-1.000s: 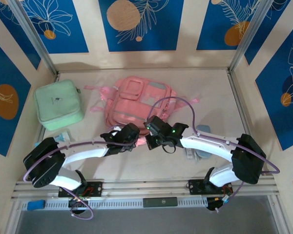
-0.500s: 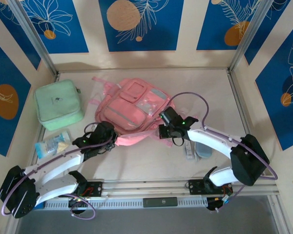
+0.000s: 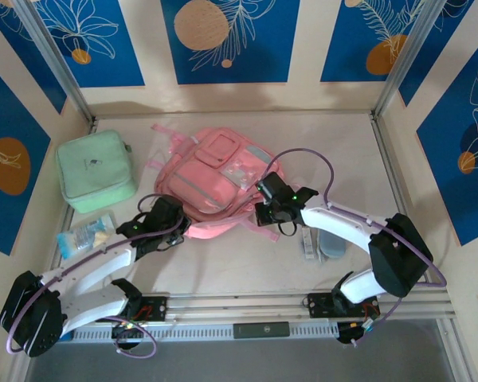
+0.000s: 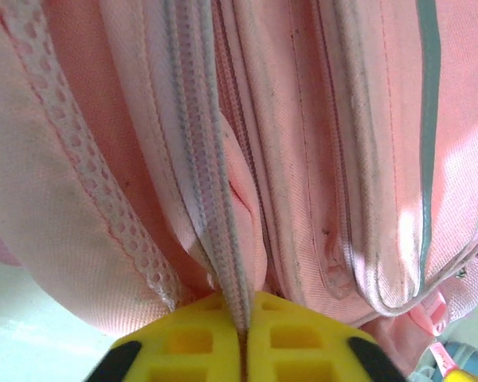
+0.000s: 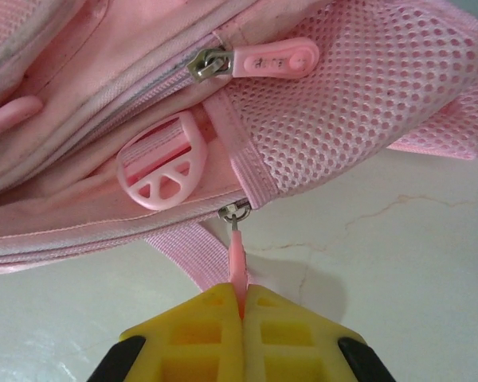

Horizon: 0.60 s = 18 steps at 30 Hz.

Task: Pack the student bag
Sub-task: Zip the student bag at the center of the table, then rotate the student bag at the center of the table.

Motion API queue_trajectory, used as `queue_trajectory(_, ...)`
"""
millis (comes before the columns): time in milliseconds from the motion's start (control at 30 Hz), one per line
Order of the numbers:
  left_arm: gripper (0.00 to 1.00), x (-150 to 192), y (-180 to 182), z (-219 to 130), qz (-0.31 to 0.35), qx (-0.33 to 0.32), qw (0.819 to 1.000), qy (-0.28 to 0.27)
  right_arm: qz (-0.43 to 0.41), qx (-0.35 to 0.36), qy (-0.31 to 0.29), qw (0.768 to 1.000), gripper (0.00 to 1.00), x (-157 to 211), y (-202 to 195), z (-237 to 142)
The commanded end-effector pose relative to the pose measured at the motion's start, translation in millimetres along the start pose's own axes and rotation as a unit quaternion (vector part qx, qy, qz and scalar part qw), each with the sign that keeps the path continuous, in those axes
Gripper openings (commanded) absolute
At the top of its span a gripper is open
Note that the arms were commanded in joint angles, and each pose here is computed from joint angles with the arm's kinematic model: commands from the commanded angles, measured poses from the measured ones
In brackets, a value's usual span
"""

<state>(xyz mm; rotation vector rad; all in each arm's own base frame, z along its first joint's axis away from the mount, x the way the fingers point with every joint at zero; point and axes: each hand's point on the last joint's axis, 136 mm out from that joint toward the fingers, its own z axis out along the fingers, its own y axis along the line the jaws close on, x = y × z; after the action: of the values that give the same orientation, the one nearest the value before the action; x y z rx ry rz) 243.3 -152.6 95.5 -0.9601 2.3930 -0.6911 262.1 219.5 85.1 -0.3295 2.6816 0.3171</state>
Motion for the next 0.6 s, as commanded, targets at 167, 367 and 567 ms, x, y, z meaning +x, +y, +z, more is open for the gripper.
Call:
queue_trajectory(167,0.40,-9,-20,-28,0.075,0.021,0.997,-0.010,0.011,-0.050,-0.010,0.999,0.35,-10,12,-41)
queue_trajectory(367,0.46,-2,-44,-47,0.117,0.049,0.992,-0.008,0.091,-0.074,0.000,0.993,0.52,-39,0,-51)
queue_trajectory(567,0.50,13,-87,-34,0.150,0.082,0.985,0.008,0.160,-0.078,0.020,0.984,0.62,-71,-6,-35)
